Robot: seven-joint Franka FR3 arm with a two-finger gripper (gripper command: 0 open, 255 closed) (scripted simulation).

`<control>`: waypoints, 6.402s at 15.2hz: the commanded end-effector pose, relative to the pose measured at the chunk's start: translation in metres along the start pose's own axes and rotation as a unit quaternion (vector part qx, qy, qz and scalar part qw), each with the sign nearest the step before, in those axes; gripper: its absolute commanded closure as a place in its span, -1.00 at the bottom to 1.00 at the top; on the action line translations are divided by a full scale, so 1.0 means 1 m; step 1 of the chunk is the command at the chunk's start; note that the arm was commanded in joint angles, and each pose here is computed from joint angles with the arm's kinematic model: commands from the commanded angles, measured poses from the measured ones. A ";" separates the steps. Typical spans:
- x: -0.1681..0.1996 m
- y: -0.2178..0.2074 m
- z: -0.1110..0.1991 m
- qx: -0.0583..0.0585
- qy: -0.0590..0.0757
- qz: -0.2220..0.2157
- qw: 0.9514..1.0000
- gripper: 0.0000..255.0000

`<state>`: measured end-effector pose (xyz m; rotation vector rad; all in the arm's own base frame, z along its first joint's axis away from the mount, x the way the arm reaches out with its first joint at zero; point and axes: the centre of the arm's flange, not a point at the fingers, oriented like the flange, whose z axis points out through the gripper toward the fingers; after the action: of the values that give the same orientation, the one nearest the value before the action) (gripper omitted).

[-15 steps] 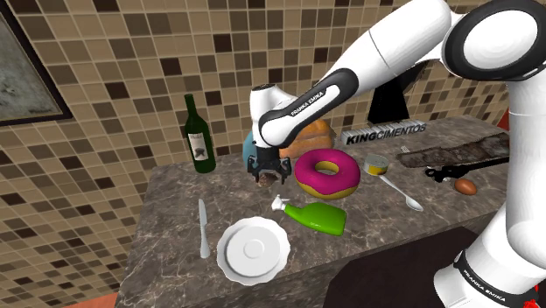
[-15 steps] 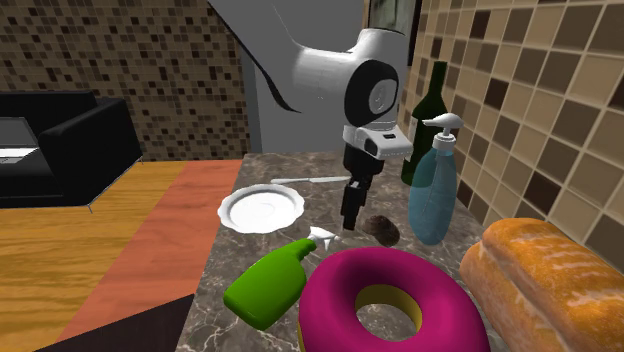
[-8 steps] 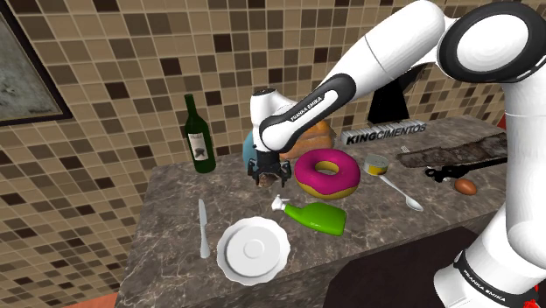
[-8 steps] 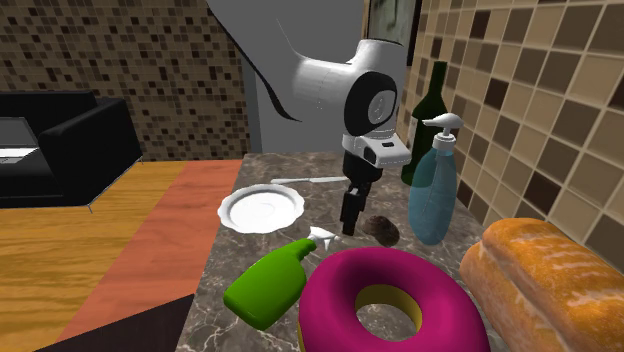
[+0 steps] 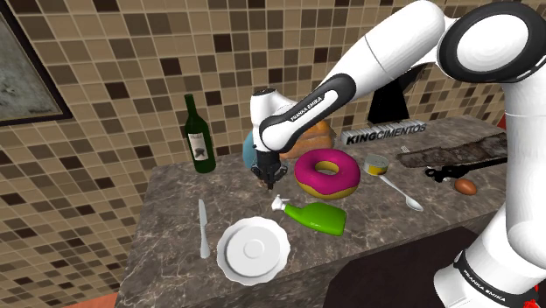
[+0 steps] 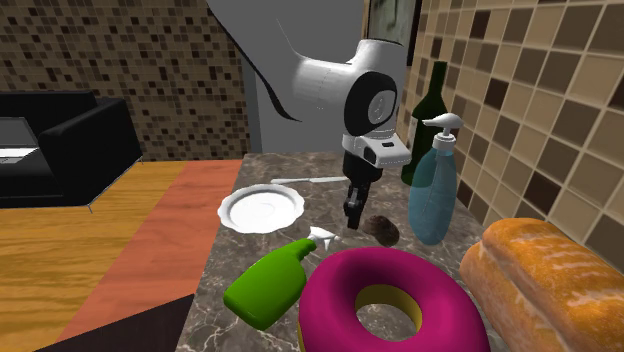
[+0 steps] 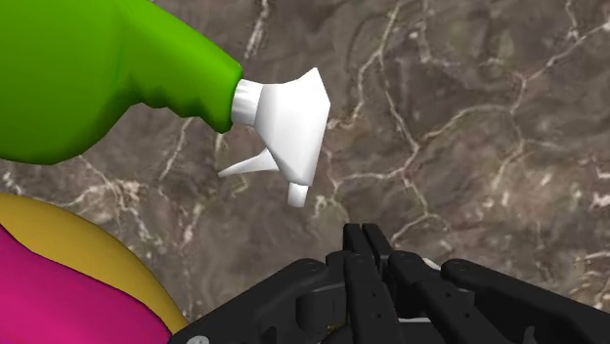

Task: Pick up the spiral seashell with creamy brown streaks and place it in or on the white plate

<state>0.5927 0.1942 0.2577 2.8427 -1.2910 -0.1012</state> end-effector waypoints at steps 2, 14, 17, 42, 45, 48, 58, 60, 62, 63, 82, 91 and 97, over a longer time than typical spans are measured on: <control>0.000 0.000 0.000 0.000 0.000 0.000 1.000 1.00; -0.012 0.033 0.020 0.203 0.127 0.187 0.953 -1.00; -0.010 0.031 0.028 0.203 0.127 0.187 0.953 -1.00; -0.012 0.032 -0.015 0.203 0.127 0.187 0.953 1.00; -0.013 0.033 -0.030 0.203 0.127 0.187 0.953 1.00; -0.014 0.034 -0.046 0.203 0.127 0.187 0.953 1.00; -0.107 0.039 -0.060 0.203 0.127 0.187 0.953 1.00; -0.133 0.041 -0.060 0.203 0.127 0.187 0.953 1.00; -0.159 0.042 -0.060 0.203 0.127 0.187 0.953 1.00; -0.172 0.043 -0.060 0.203 0.127 0.187 0.953 1.00; -0.298 0.048 -0.012 0.203 0.127 0.187 0.953 1.00; -0.296 0.046 0.026 0.203 0.127 0.187 0.953 1.00; -0.296 0.047 0.026 0.203 0.127 0.187 0.953 -1.00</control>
<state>0.3616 0.3884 0.2527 2.7137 -1.9379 0.5815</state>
